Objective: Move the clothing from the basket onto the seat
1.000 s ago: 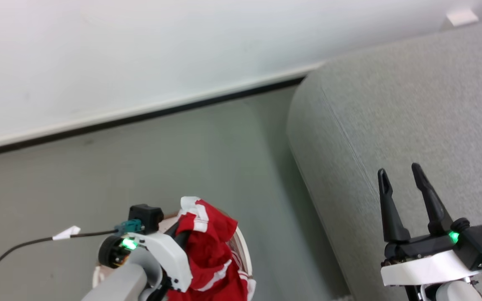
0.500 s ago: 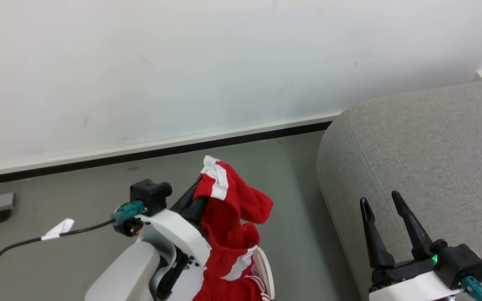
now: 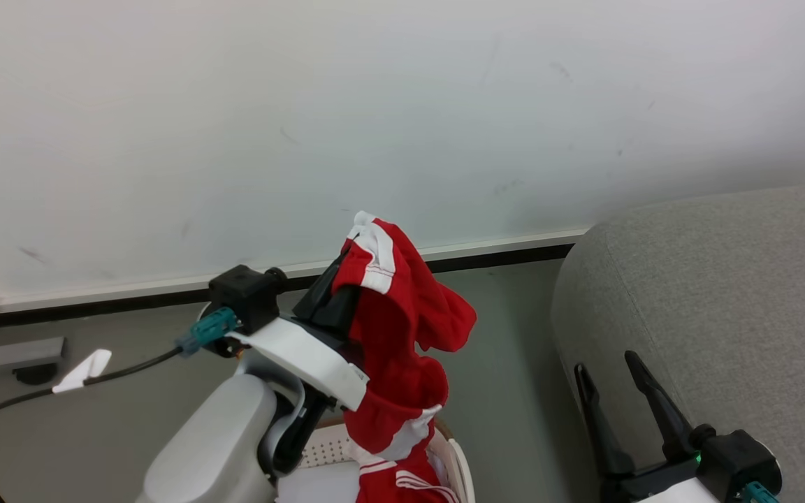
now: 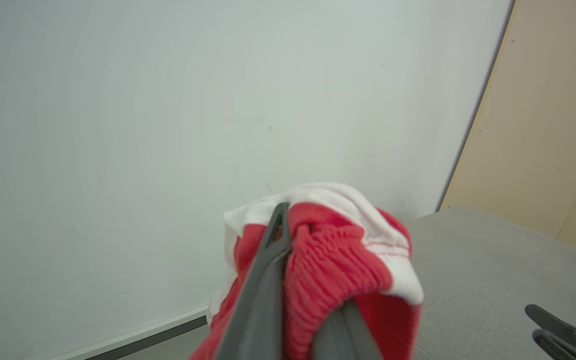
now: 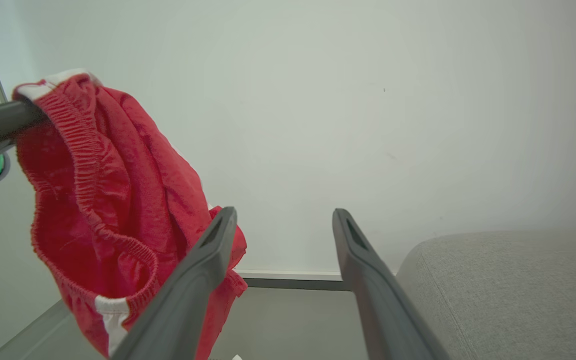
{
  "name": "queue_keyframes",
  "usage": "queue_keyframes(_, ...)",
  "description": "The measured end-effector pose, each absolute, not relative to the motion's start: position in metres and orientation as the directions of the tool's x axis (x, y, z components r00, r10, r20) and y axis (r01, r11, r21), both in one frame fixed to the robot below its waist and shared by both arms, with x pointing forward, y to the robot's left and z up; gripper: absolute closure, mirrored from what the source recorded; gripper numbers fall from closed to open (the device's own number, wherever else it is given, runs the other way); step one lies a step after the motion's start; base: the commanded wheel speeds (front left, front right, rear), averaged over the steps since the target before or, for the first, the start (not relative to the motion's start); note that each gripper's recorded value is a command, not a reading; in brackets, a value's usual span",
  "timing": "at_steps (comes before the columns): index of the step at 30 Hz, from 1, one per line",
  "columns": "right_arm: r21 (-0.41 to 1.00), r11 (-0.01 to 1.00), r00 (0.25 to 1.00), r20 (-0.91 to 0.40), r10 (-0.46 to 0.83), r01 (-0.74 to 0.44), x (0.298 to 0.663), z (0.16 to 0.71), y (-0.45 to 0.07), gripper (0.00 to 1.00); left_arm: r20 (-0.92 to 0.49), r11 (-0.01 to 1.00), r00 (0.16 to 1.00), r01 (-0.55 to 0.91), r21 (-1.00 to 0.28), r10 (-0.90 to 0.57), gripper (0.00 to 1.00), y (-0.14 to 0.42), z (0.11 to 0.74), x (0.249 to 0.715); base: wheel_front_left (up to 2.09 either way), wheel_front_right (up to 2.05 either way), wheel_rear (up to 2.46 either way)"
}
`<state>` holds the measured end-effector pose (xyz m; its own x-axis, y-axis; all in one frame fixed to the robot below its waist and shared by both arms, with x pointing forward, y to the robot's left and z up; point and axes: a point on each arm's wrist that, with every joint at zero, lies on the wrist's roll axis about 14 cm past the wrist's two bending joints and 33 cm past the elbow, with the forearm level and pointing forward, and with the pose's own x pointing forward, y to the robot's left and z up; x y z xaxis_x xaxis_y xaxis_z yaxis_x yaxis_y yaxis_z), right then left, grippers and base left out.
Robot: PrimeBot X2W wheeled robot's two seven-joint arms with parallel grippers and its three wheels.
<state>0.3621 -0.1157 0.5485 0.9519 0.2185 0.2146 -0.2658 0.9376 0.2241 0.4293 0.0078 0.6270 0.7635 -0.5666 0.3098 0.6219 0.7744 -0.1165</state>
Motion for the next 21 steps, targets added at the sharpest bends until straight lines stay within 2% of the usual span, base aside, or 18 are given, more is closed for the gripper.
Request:
queue_keyframes(11,0.209,0.919,0.937,0.183,0.299,-0.334,0.361,0.538,-0.089,0.0,0.309,0.785,0.776,0.607,-0.124,-0.55,1.0,0.015,0.628,0.428,0.0,0.0,0.0)
queue_keyframes(16,0.16,0.88,0.894,0.125,0.43,-0.446,0.353,0.521,-0.048,0.0,0.317,0.783,0.771,0.61,-0.118,-0.552,1.0,0.016,0.634,0.424,0.0,0.0,0.0)
queue_keyframes(21,0.134,0.849,0.86,0.099,0.501,-0.51,0.353,0.515,-0.025,0.0,0.318,0.781,0.769,0.612,-0.12,-0.554,1.0,0.016,0.635,0.419,0.0,0.0,0.0)
